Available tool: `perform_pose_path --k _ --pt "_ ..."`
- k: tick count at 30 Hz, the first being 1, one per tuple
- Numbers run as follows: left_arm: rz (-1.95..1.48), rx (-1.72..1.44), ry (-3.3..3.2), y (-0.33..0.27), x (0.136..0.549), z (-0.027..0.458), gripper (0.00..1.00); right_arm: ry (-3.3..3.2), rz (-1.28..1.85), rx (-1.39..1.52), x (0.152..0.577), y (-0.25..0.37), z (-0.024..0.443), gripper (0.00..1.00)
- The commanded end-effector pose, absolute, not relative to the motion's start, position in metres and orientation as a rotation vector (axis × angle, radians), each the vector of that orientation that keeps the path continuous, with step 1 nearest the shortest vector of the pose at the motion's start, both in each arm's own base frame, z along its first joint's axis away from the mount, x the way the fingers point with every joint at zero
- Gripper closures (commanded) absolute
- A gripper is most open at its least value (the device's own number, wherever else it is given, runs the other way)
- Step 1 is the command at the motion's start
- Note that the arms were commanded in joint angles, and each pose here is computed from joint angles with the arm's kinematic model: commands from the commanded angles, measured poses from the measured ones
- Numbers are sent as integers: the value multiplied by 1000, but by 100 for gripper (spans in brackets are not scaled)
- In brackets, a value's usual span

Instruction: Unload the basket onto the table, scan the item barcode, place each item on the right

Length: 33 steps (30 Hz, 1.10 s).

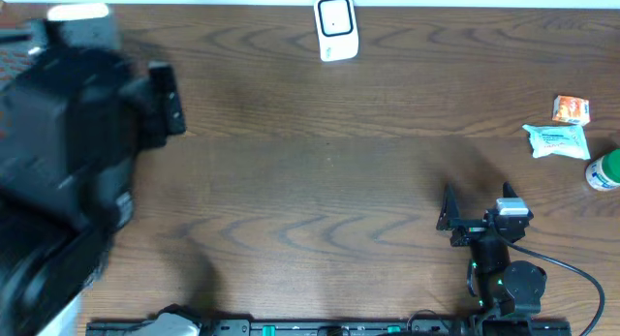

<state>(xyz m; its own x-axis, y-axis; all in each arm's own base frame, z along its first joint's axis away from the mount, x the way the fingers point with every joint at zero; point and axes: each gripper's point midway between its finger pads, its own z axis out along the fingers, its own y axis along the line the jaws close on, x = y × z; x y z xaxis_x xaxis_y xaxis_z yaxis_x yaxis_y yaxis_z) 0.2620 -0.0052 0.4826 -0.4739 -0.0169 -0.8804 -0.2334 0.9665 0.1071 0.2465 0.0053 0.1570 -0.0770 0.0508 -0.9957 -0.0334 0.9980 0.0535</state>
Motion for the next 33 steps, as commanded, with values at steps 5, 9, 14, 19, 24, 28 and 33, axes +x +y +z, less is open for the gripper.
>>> perform_pose_path --k 5,9,14,19,24,28,33 --pt "26 -279 1907 14 213 514 2 1643 72 38 246 2 157 1" --pt "-5 -322 1761 22 204 528 2 1643 72 38 246 2 157 1" --pt "-33 -341 1661 23 209 503 2 1643 72 38 246 2 157 1" --pt "-48 -337 1645 20 224 438 2 1643 72 38 246 2 157 1" --pt "-66 -325 1665 17 239 355 2 1643 72 38 246 2 157 1" --pt "-54 -325 1705 16 242 293 2 1643 71 38 246 2 157 1" --pt "-47 -325 1728 17 239 230 2 1643 72 38 246 2 157 1"
